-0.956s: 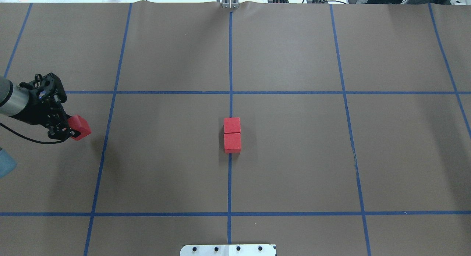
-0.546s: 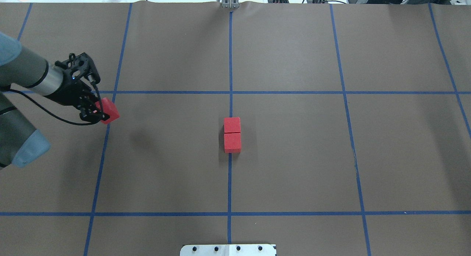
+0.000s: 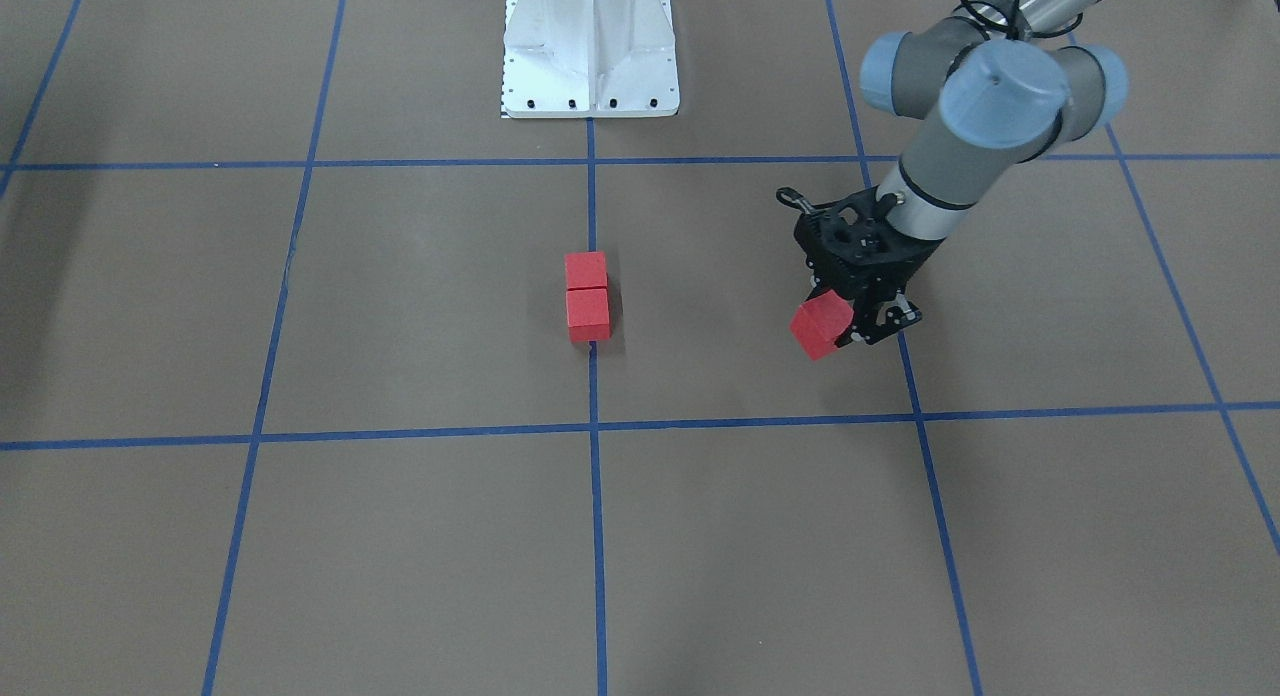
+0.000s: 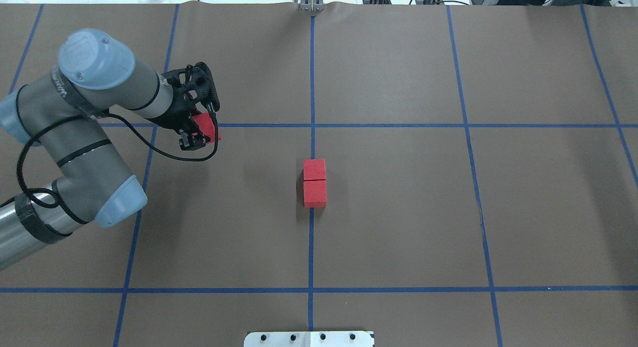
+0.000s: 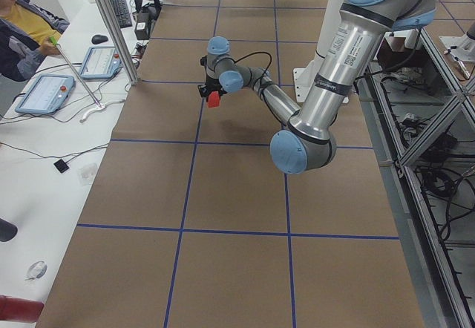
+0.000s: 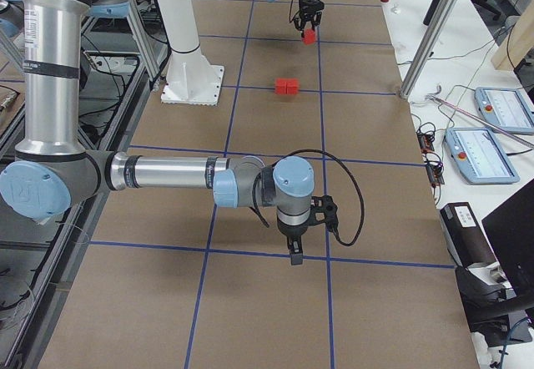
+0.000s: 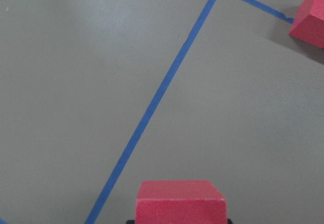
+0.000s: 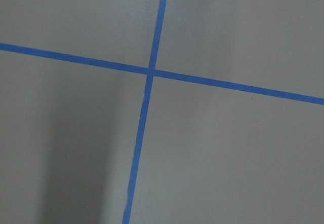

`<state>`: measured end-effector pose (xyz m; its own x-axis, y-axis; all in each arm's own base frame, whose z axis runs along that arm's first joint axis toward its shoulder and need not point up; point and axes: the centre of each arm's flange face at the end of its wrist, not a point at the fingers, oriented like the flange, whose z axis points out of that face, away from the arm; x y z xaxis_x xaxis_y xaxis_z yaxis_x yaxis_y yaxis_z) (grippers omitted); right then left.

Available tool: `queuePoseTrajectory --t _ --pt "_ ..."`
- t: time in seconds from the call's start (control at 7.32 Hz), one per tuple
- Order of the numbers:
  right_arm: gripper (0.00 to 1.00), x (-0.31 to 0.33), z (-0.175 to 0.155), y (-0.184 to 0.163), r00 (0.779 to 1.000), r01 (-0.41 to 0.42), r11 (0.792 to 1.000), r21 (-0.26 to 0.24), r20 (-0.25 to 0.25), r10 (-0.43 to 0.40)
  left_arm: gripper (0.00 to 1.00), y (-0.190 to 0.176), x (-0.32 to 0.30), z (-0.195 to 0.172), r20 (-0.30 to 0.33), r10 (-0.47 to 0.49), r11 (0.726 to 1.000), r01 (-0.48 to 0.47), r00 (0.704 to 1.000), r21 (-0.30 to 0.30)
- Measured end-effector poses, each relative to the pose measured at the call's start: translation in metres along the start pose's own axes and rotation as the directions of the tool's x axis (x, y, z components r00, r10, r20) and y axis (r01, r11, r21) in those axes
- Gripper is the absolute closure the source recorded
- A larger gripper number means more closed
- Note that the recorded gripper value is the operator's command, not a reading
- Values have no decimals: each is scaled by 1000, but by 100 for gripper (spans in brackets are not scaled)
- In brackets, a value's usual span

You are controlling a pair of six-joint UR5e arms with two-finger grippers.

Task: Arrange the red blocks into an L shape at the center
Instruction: 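Carry the held cube with the left gripper toward the two-cube column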

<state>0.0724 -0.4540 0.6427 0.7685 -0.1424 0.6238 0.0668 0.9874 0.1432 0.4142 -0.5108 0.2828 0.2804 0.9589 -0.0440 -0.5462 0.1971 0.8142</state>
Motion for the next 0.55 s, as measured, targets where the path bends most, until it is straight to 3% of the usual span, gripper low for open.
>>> queuePoseTrajectory --t 0.14,0.55 --pt "1 1 1 0 1000 -3 1000 -2 0 3 100 -21 6 1 13 110 994 -109 994 -10" --pt "1 2 3 1 1000 -9 1000 -6 1 9 100 -92 52 15 -70 192 978 -197 979 -69"
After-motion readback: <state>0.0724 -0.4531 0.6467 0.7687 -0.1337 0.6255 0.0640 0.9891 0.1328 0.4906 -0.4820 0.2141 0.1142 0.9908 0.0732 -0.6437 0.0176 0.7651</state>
